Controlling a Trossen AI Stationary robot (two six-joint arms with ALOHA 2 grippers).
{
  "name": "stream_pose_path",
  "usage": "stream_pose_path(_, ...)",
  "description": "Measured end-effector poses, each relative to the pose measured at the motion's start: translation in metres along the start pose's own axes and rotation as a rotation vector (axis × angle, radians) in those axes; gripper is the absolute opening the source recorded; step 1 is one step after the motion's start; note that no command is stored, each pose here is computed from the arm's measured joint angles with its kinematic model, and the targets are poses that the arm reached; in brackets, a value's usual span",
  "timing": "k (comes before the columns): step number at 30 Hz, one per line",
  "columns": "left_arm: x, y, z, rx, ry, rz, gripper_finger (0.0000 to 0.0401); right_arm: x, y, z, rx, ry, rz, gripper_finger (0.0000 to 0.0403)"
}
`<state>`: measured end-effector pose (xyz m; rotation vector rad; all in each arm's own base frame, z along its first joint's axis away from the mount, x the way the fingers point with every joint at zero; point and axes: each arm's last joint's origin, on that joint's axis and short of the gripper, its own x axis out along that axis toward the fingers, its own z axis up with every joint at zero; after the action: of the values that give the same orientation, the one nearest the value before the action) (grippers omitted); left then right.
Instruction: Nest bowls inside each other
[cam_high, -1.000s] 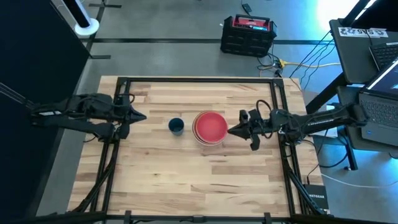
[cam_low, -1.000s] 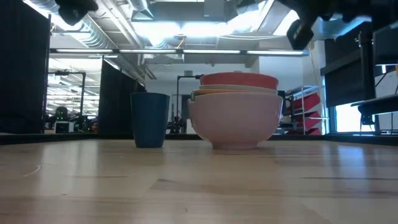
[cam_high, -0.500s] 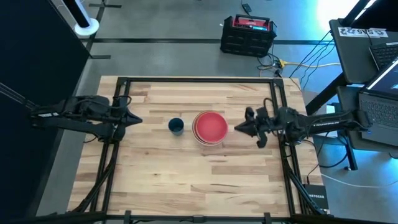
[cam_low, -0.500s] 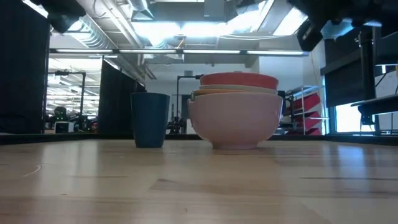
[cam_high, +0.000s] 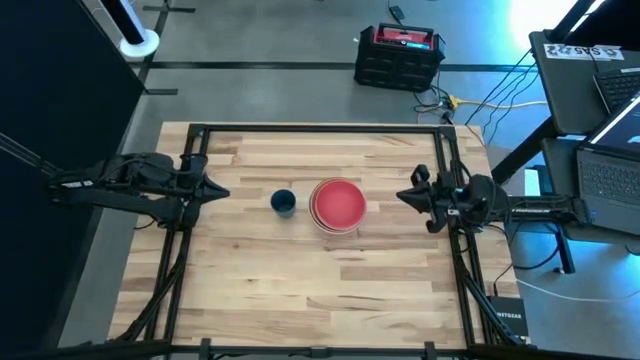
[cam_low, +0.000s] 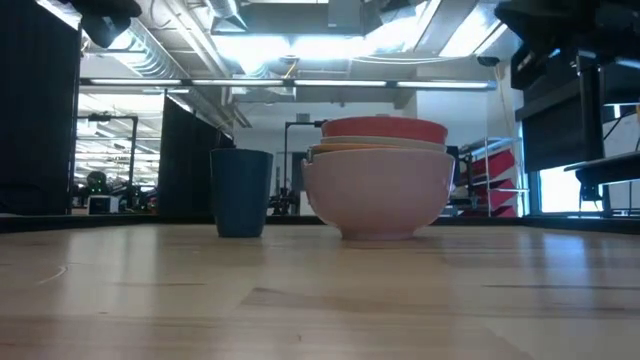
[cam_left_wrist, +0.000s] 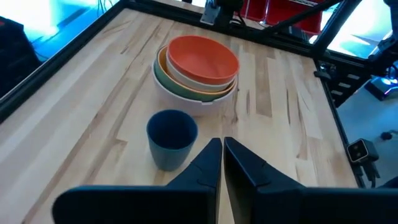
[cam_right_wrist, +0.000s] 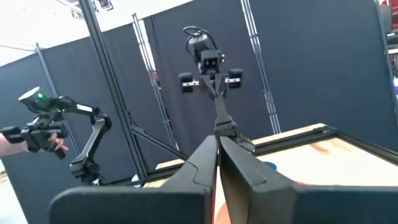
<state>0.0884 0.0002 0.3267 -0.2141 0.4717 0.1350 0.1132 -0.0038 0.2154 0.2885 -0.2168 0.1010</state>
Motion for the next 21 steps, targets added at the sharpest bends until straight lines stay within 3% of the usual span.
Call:
stream_pose_path(14, 0.0, 0.0, 0.0, -0.031, 0.003, 0.0, 0.0, -0.015, -0.011, -0.033, -0.014, 0.095, -0.124, 0.0001)
stream_pose_path(21, 0.0, 0.0, 0.0, -0.035, 0.003, 0.0, 0.0, -0.02, -0.016, -0.047, -0.027, 0.235, -0.181, 0.0001)
